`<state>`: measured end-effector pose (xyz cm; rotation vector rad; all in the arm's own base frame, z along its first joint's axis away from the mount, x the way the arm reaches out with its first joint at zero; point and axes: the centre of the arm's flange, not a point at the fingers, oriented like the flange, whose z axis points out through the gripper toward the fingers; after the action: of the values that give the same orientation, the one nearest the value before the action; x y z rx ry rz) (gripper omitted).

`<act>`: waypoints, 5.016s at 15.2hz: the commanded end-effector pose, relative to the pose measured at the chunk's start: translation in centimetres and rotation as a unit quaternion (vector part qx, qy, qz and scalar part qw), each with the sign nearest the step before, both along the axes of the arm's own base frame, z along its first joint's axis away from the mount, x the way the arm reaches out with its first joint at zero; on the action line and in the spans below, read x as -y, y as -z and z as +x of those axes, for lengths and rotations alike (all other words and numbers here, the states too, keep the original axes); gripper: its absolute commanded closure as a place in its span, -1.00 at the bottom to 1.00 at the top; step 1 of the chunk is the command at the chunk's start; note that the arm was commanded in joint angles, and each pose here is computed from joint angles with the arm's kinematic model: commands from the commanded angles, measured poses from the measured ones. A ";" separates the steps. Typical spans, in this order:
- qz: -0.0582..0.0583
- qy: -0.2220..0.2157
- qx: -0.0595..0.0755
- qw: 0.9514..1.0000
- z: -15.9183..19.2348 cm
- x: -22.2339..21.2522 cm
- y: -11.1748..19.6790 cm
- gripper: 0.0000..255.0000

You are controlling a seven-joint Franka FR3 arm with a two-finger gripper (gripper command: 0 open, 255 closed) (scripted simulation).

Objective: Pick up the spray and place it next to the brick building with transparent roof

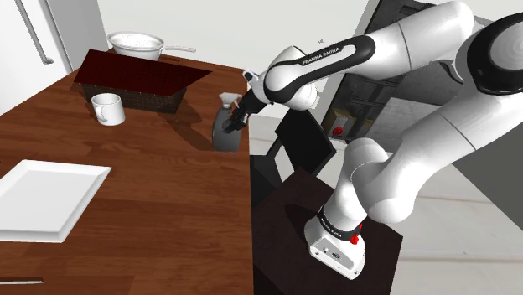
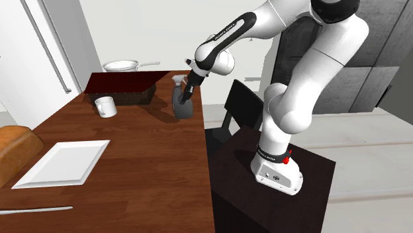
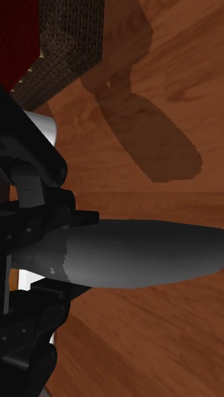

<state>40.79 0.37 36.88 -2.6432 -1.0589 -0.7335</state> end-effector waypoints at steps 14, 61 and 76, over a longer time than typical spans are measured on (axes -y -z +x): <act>0.000 0.000 0.000 1.000 -0.1 -0.1 -8.0 1.00; 0.000 0.000 0.000 1.000 20.6 -4.6 -24.4 1.00; 0.000 0.000 0.000 1.000 31.2 -6.9 -20.7 1.00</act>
<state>71.88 7.32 58.13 -2.6441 -1.0592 -0.7315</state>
